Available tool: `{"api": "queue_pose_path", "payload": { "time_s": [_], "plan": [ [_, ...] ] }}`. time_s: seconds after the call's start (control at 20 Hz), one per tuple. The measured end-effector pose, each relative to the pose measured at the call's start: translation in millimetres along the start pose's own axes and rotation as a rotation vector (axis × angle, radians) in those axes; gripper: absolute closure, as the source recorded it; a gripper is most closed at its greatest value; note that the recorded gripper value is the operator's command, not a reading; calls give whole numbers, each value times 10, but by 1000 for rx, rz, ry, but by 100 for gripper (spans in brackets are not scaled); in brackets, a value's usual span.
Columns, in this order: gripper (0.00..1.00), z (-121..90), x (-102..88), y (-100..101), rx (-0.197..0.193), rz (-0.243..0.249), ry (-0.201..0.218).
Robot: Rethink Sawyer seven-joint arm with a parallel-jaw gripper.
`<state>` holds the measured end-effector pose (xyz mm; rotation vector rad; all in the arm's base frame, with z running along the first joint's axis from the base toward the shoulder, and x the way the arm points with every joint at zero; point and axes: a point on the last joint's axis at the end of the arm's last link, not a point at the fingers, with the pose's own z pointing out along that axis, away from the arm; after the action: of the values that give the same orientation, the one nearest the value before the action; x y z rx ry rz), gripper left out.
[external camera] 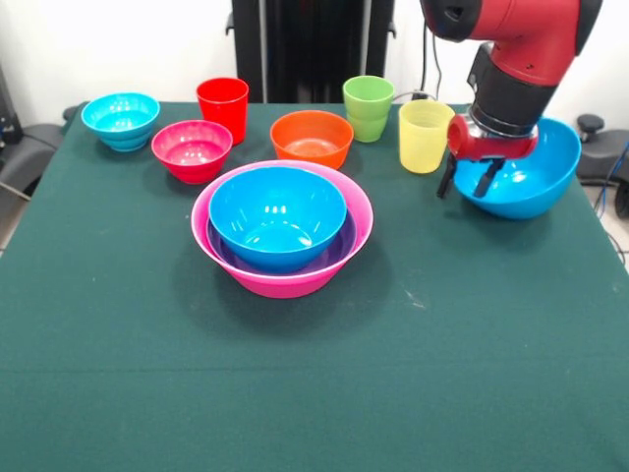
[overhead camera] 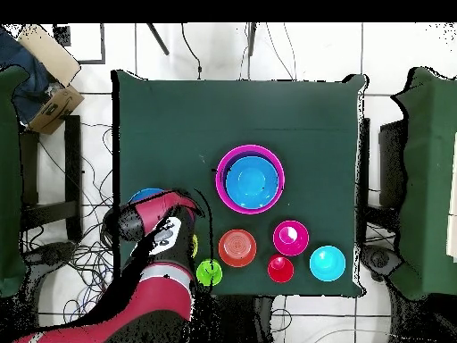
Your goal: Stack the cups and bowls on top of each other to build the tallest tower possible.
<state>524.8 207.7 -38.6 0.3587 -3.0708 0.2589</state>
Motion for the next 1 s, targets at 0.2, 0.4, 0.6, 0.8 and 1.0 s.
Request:
{"api": "queue_pose_path", "payload": {
  "time_s": [0.2, 0.4, 0.6, 0.8, 1.0],
  "plan": [
    [100, -31, -36, -38, -4, 9, -7],
    [100, -89, -69, -29, -3, 7, -18],
    [100, -178, -120, -24, -3, 6, -36],
    [100, -185, -123, -28, -3, 7, -37],
    [100, -185, -124, -28, -3, 7, -37]
  ]
}}
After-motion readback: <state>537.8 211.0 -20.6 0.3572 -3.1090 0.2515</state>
